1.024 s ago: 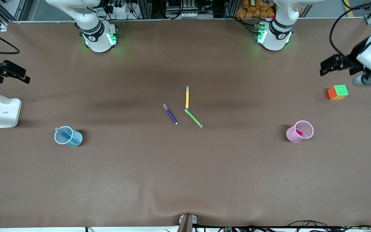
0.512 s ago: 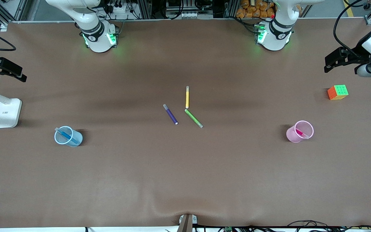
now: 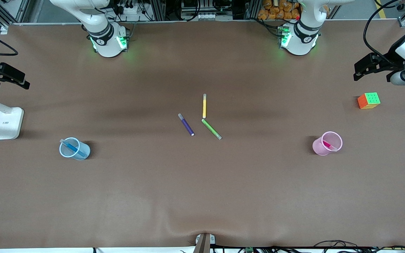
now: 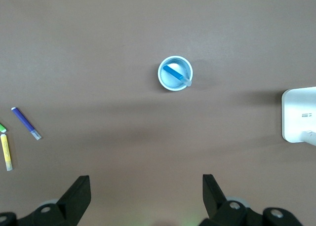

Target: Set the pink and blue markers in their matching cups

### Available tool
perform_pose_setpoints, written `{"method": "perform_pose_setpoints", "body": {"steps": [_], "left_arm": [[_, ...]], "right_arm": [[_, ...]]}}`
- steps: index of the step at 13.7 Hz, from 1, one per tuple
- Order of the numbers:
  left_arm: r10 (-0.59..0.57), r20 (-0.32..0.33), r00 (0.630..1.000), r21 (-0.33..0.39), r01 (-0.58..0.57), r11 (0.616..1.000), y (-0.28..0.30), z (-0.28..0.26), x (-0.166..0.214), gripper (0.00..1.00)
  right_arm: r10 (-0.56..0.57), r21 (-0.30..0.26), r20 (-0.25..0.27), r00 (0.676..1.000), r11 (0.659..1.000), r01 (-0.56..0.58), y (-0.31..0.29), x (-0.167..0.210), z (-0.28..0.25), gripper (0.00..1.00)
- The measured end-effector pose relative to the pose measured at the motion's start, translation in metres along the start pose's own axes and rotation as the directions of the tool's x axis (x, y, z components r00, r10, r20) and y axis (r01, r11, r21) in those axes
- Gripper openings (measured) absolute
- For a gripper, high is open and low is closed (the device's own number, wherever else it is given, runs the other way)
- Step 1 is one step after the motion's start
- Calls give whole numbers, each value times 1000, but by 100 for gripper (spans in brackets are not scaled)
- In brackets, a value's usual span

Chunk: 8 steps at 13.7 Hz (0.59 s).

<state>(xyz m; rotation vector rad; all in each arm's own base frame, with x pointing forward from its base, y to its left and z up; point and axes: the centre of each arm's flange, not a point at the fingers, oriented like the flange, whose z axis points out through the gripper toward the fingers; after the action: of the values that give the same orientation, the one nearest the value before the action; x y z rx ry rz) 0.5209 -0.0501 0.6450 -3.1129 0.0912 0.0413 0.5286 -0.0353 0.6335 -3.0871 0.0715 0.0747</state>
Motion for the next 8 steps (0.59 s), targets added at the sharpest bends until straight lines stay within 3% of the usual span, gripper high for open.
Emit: {"method": "perform_pose_setpoints", "body": {"steps": [8], "left_arm": [[-16, 12, 1000, -1, 16, 1000, -9, 7, 5, 100]], "right_arm": [[-5, 0, 14, 1000, 1000, 5, -3, 1, 6, 100]]}}
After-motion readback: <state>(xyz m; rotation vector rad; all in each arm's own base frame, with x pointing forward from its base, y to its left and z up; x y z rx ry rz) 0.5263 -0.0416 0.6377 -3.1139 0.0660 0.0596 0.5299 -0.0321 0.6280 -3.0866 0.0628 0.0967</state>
